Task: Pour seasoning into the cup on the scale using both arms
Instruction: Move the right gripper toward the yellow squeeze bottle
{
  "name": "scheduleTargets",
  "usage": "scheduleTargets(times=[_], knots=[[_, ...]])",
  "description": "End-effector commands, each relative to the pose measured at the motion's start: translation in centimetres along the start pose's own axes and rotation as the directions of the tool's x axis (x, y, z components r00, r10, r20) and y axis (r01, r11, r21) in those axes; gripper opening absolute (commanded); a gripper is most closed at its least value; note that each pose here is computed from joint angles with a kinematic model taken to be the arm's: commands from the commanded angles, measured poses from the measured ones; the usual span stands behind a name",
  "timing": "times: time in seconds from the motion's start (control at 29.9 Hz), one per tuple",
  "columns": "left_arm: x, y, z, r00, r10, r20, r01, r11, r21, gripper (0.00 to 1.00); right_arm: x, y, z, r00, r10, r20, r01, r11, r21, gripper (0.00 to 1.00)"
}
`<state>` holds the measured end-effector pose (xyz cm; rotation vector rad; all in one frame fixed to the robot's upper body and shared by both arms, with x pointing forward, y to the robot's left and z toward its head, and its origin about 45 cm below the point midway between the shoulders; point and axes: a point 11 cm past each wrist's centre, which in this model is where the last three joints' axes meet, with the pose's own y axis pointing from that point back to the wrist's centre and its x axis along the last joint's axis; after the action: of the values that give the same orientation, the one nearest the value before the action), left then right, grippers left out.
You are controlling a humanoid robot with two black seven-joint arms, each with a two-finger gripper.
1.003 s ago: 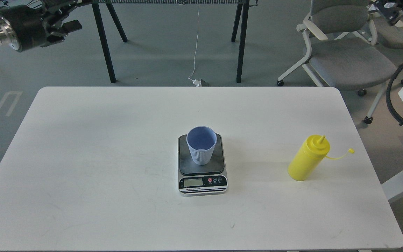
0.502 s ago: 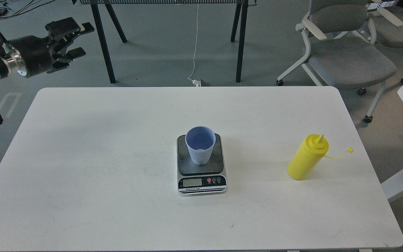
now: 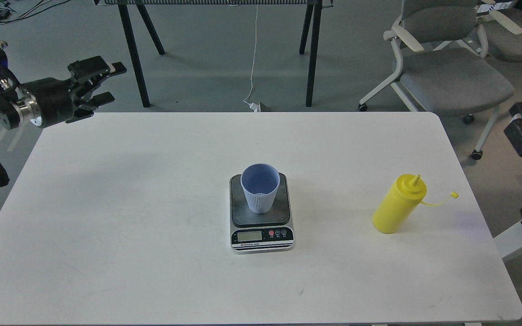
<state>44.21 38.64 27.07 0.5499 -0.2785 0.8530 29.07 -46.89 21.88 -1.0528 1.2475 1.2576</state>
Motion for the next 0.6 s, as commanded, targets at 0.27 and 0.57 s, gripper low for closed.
scheduleTargets(times=[0.27,0.57], knots=[[-1.6,0.0,-1.8,0.999,-0.022,-0.031,0.023,0.999,0.026,0.99,8.4,7.0,1.2,0.975,0.214,-0.054,-0.216,0.975,-0.048,1.0],[-2.0,0.1,-2.5,0.999,-0.027,-0.042,0.028,0.999,0.037,0.99,13.8,9.7,6.4,0.963,0.265,-0.042,-0.269,0.953,-0.141,1.0]])
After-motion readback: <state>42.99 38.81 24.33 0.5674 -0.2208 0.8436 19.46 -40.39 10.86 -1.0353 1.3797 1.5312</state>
